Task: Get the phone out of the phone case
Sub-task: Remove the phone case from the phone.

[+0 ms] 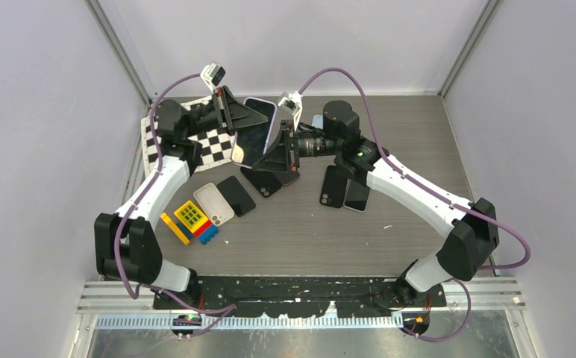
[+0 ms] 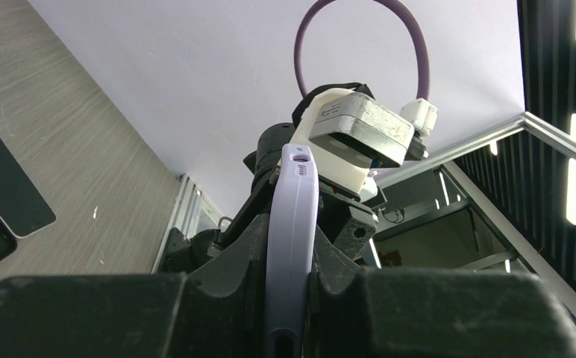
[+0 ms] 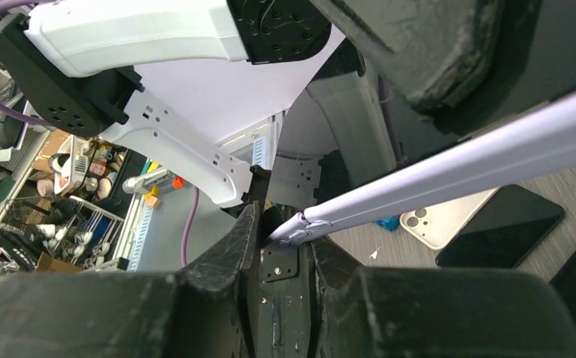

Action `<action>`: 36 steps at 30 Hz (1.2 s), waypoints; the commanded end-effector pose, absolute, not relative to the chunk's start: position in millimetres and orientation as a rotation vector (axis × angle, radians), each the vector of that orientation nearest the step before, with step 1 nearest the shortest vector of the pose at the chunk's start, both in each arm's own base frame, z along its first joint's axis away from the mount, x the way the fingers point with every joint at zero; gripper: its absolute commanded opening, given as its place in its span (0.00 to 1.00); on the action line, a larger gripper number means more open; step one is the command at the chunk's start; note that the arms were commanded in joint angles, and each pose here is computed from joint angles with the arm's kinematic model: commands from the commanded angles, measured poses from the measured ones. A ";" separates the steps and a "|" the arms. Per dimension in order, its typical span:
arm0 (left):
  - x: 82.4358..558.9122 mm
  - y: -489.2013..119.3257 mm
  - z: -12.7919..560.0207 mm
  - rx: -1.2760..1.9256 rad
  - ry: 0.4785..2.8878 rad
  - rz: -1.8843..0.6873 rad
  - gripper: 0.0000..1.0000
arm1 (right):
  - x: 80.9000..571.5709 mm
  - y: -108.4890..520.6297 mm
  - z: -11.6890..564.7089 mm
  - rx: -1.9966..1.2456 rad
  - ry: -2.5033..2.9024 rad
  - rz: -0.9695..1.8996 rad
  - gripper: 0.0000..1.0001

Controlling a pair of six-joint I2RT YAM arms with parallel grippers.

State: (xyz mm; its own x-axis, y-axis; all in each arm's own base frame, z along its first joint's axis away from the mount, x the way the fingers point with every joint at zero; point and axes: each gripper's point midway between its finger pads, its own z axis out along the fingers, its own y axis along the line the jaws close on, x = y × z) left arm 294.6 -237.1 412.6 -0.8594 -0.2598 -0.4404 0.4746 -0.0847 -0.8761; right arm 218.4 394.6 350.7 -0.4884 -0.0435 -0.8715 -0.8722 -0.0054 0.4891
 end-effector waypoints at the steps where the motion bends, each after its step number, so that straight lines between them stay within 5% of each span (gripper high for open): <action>1: 305.1 -251.0 401.3 -0.115 1.879 -2.164 0.00 | 217.7 409.5 354.4 -1.132 1.398 1.418 0.01; 36: 318.6 -260.5 364.8 -0.224 2.004 -2.158 0.00 | 239.8 416.7 353.0 -1.136 1.375 1.263 0.01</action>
State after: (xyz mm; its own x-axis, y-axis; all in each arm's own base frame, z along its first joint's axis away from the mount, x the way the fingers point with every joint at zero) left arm 311.2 -243.9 374.5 -0.9245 -0.2184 -0.3125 0.3313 -0.0549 -0.9419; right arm 230.1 393.8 317.9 -0.4457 -0.1456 -0.8833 -0.8951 0.0823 0.4381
